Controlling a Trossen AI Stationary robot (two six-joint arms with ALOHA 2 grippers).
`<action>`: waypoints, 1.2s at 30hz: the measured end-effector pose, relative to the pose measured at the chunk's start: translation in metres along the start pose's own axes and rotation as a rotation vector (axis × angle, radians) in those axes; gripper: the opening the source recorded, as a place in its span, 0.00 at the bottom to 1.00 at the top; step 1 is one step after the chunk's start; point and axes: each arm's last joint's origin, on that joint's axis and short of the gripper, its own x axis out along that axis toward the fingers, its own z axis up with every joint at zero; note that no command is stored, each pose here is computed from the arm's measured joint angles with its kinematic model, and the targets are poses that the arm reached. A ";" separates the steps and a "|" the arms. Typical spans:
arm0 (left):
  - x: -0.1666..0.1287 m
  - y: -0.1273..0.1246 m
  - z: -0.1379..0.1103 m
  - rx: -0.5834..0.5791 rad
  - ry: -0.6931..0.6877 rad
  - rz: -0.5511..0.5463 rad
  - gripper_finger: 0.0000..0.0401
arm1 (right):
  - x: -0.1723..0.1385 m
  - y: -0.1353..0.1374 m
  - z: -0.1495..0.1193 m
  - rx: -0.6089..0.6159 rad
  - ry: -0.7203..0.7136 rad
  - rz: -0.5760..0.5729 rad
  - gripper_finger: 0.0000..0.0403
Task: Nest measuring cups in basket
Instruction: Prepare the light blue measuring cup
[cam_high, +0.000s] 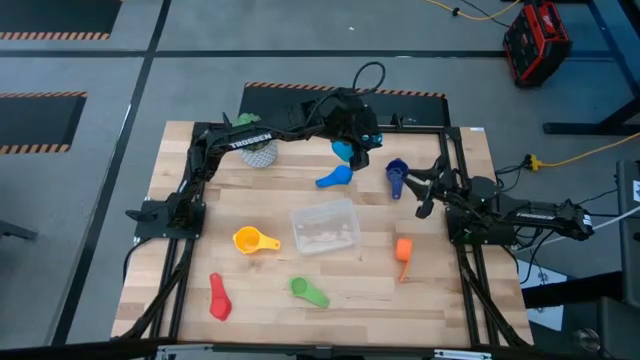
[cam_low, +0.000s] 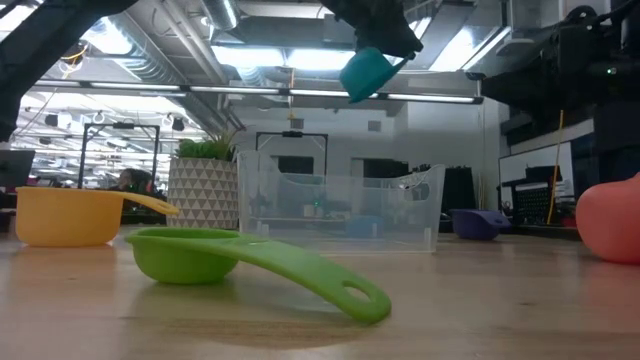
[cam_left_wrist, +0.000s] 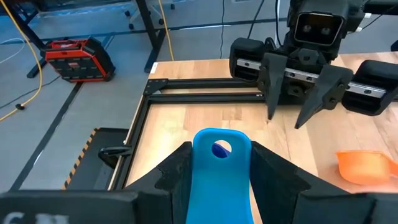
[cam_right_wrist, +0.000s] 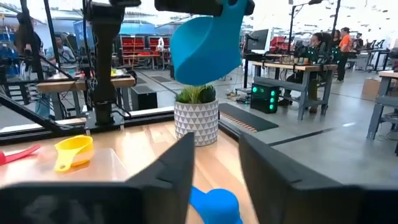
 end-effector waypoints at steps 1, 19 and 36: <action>0.000 0.000 0.000 0.000 0.000 0.000 0.33 | 0.000 0.000 0.000 -0.001 -0.001 -0.013 0.41; 0.001 -0.016 0.004 0.017 -0.021 -0.031 0.33 | 0.007 -0.015 0.016 -0.008 -0.163 -0.103 0.67; -0.042 -0.059 0.040 0.061 -0.179 -0.106 0.33 | 0.058 -0.022 0.042 -0.112 -0.181 0.108 0.67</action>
